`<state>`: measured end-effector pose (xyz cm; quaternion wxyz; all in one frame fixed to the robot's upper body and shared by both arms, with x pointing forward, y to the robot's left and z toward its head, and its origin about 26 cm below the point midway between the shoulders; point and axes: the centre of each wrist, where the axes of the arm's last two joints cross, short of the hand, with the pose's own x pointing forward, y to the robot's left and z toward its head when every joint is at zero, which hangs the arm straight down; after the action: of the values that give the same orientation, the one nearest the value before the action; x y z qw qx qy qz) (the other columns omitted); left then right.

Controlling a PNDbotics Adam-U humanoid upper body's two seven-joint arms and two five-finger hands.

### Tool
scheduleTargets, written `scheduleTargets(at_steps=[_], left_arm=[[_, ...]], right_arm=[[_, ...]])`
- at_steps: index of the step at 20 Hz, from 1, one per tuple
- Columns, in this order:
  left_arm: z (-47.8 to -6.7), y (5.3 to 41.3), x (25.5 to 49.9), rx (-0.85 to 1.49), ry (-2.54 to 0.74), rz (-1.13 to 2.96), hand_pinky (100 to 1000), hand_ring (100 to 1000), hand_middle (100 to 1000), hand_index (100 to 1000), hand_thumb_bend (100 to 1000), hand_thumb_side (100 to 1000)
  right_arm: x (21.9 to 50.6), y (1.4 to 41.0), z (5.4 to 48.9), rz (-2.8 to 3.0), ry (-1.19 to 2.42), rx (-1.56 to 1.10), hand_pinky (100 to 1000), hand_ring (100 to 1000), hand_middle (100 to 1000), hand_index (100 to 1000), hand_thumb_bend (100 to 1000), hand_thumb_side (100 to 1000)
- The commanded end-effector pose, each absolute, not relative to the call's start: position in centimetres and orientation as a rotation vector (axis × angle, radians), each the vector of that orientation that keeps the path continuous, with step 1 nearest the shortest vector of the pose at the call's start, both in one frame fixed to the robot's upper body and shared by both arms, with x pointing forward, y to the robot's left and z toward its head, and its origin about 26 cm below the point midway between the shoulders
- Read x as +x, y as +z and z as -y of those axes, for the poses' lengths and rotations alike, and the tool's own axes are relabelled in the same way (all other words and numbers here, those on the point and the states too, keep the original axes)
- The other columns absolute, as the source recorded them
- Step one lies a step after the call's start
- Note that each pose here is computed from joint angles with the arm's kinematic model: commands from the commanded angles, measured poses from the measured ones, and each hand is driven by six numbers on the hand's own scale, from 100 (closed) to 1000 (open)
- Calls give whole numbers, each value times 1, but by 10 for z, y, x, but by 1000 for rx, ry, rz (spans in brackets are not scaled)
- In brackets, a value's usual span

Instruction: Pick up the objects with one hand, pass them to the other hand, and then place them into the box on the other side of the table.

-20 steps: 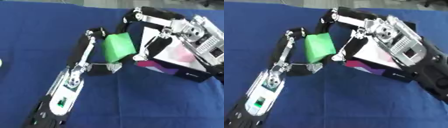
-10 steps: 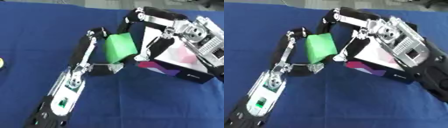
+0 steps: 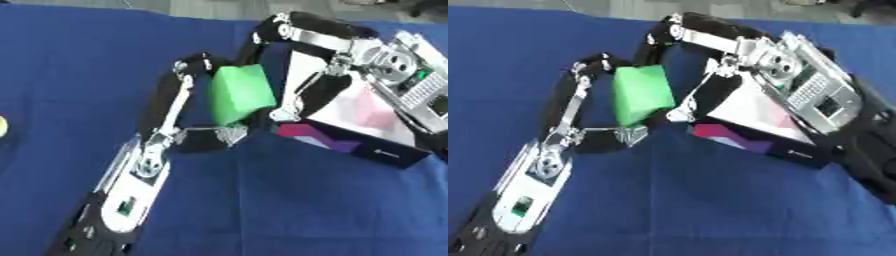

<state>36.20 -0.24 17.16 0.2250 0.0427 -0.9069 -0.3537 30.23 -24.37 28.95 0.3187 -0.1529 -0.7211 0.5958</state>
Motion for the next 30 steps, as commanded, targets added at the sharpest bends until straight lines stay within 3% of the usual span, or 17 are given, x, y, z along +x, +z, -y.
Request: scheduleTargets(at_steps=[1, 8, 15, 30], left_arm=[[8, 188, 355, 108, -955, 2569, 747, 629, 594, 761, 876, 388], [5, 185, 357, 148, -944, 2554, 756, 658, 621, 796, 998, 493], [0, 179, 361, 220, -895, 2518, 762, 670, 630, 804, 1000, 581], [-32, 159, 376, 370, -852, 2413, 759, 671, 626, 791, 1000, 592]], right_arm=[[301, 297, 248, 1903, 1574, -438, 804, 630, 241, 615, 351, 100], [300, 298, 252, 1912, 1556, -453, 803, 628, 239, 611, 357, 100], [299, 298, 257, 1915, 1539, -469, 804, 628, 238, 610, 357, 100], [294, 297, 293, 1936, 1370, -586, 804, 630, 239, 611, 362, 100]])
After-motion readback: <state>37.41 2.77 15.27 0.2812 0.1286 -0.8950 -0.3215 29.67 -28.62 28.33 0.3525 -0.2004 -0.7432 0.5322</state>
